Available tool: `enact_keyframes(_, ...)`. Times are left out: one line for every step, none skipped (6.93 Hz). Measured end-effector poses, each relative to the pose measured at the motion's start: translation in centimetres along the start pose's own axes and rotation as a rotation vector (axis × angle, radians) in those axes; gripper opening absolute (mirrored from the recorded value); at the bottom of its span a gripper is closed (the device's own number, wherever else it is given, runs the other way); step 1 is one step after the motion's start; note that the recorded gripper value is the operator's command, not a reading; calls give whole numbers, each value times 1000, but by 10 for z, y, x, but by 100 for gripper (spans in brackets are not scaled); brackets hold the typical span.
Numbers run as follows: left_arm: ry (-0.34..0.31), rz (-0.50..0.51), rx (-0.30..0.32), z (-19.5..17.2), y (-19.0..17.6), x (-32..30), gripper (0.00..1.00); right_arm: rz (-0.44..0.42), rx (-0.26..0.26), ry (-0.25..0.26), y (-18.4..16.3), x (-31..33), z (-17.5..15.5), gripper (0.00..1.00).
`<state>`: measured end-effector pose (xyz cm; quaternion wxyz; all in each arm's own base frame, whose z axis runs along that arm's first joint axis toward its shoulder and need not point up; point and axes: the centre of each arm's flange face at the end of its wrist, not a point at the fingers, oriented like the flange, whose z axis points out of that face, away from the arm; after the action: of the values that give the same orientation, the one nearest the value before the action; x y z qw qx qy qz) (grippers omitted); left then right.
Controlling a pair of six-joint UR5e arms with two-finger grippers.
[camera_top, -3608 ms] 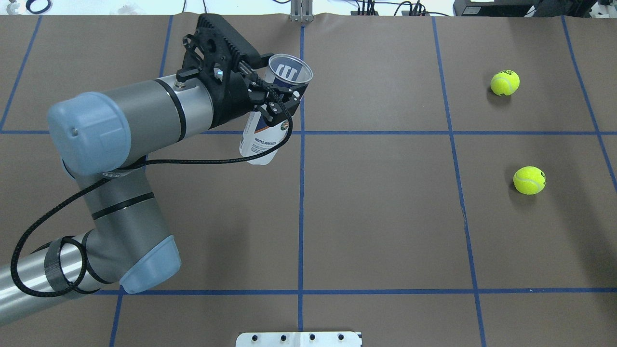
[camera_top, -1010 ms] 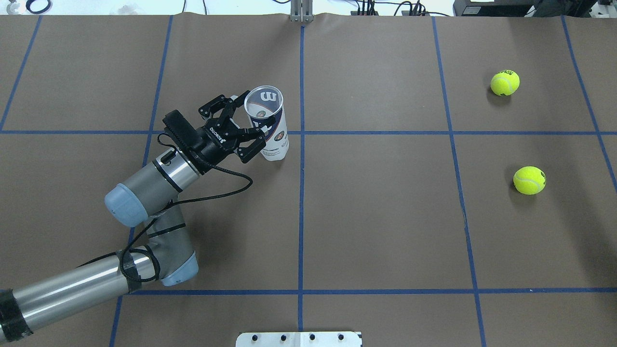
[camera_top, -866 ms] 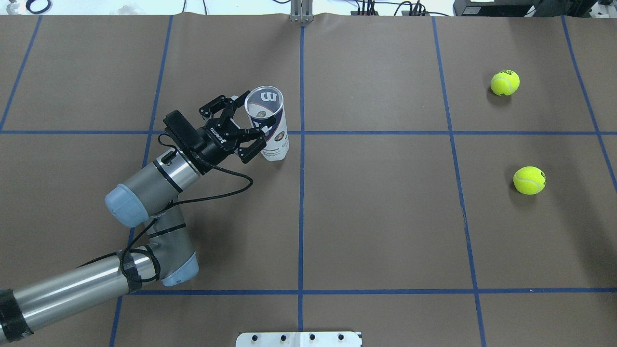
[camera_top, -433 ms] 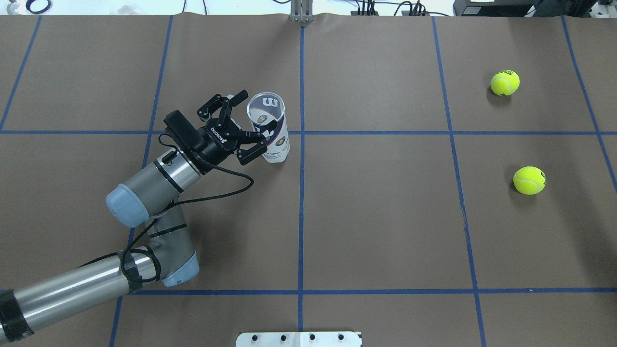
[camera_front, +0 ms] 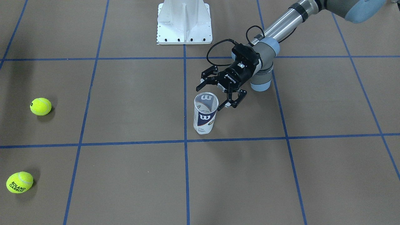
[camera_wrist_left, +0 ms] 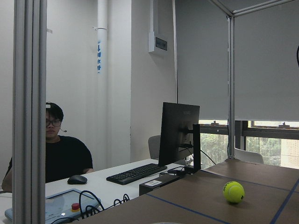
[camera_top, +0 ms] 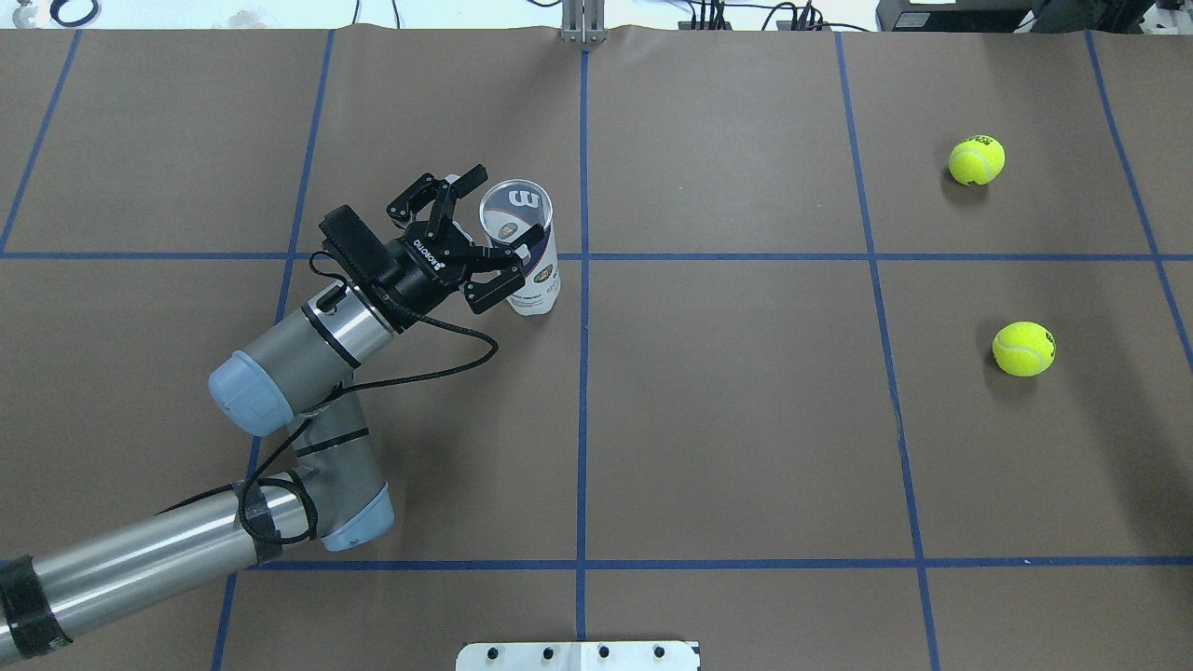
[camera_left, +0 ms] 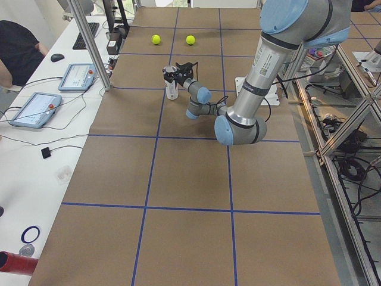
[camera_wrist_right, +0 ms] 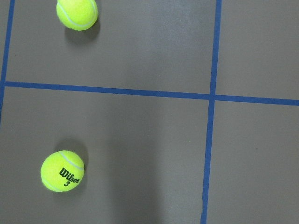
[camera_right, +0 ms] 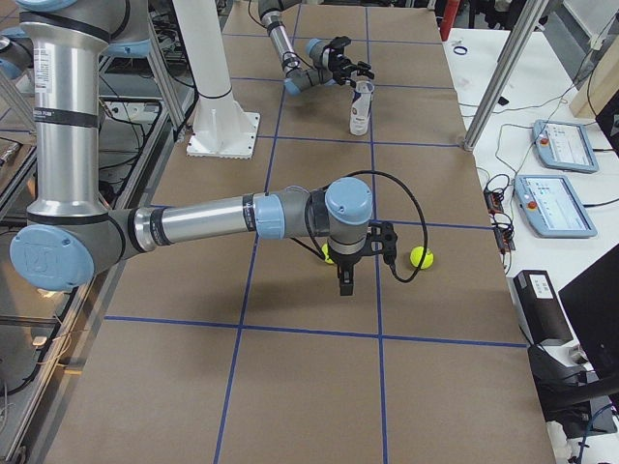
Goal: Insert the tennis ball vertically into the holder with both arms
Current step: 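Open the left gripper and draw it back from the upright can, then reach the right gripper to the nearer yellow tennis ball while left gripper waits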
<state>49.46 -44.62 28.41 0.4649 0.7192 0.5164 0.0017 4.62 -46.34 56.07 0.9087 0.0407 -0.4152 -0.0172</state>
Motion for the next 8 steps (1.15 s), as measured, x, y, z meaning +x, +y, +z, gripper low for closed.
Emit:
enact_keyframes(3, -5, 11, 2, -6, 2, 99, -1, 1, -5, -1, -1, -1, 99)
enact_keyframes(8, -10, 29, 4, -17, 5, 99, -3, 3, -13, -2, -3, -1, 99)
enact_keyframes(4, -8, 46, 10, -41, 6, 99, -4, 5, -20, -3, -4, -2, 99)
enact_keyframes(-18, 9, 41, 10, -66, -3, 99, -8, 8, -21, -4, -6, -3, 99)
enact_keyframes(-53, 19, -1, -5, -75, -21, 99, -12, 12, -21, -4, -7, -4, 99)
enact_keyframes(-89, -4, -66, -27, -67, -41, 99, -7, 13, -22, -5, -8, -5, 99)
enact_keyframes(-112, -44, -138, -48, -53, -56, 99, 17, 15, -24, -6, -9, -6, 99)
enact_keyframes(-110, -67, -231, -66, -38, -65, 99, 47, 17, -26, -8, -9, -6, 99)
